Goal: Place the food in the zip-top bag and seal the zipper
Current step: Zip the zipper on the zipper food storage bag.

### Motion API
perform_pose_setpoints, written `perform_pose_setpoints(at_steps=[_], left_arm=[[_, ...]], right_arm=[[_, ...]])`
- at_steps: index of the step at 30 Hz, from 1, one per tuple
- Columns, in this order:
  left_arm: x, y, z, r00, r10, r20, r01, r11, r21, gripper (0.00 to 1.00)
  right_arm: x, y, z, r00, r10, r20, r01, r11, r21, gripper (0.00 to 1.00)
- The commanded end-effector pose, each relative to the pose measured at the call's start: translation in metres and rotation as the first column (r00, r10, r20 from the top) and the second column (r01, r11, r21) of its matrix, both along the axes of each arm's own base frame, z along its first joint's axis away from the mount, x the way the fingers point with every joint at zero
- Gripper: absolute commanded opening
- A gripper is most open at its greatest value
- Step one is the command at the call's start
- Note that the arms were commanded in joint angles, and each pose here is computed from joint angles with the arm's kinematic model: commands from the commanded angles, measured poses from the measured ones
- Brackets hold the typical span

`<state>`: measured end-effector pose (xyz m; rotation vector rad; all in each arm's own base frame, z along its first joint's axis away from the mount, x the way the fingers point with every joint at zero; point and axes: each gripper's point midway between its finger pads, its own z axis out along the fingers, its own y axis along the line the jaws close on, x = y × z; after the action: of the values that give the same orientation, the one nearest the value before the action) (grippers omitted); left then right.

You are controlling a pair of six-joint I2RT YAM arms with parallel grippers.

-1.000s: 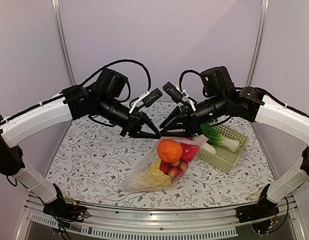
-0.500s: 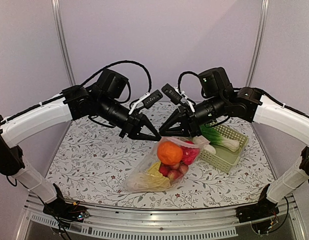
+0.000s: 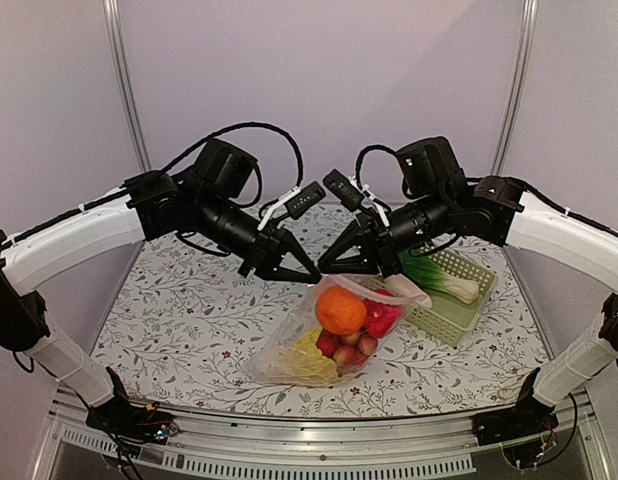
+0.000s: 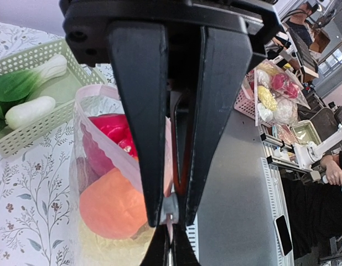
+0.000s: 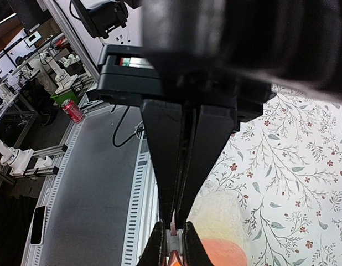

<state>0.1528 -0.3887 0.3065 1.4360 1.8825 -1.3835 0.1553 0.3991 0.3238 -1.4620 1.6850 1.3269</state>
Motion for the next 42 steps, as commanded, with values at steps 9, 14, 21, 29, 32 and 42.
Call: perform_pose_setpoints(at_steps=[9, 14, 21, 29, 32, 42], left_arm=[[0.010, 0.006, 0.034, 0.996, 0.027, 0.082, -0.018, 0.995, -0.102, 0.00], [0.012, 0.009, 0.034, 0.995, 0.037, 0.087, -0.028, 0.995, -0.094, 0.00], [0.014, 0.013, 0.036, 0.994, 0.048, 0.099, -0.039, 0.995, -0.093, 0.00], [0.020, 0.020, 0.036, 0.988, 0.091, 0.122, -0.082, 0.994, -0.070, 0.00], [0.022, 0.021, 0.033, 0.986, 0.091, 0.139, -0.083, 0.994, -0.064, 0.00], [0.031, 0.026, 0.028, 0.979, 0.126, 0.158, -0.120, 0.992, -0.046, 0.00]], right_arm=[[0.000, -0.013, -0.017, 0.998, -0.060, 0.009, 0.060, 0.996, -0.068, 0.00], [0.001, -0.018, -0.016, 0.996, -0.082, 0.024, 0.084, 0.994, -0.070, 0.00], [0.004, -0.023, -0.017, 0.994, -0.103, 0.026, 0.105, 0.992, -0.073, 0.00], [0.009, -0.030, -0.020, 0.990, -0.139, 0.034, 0.141, 0.986, -0.089, 0.00], [0.011, -0.033, -0.022, 0.987, -0.155, 0.043, 0.159, 0.982, -0.098, 0.00], [0.016, -0.044, -0.025, 0.977, -0.203, 0.071, 0.210, 0.970, -0.119, 0.00]])
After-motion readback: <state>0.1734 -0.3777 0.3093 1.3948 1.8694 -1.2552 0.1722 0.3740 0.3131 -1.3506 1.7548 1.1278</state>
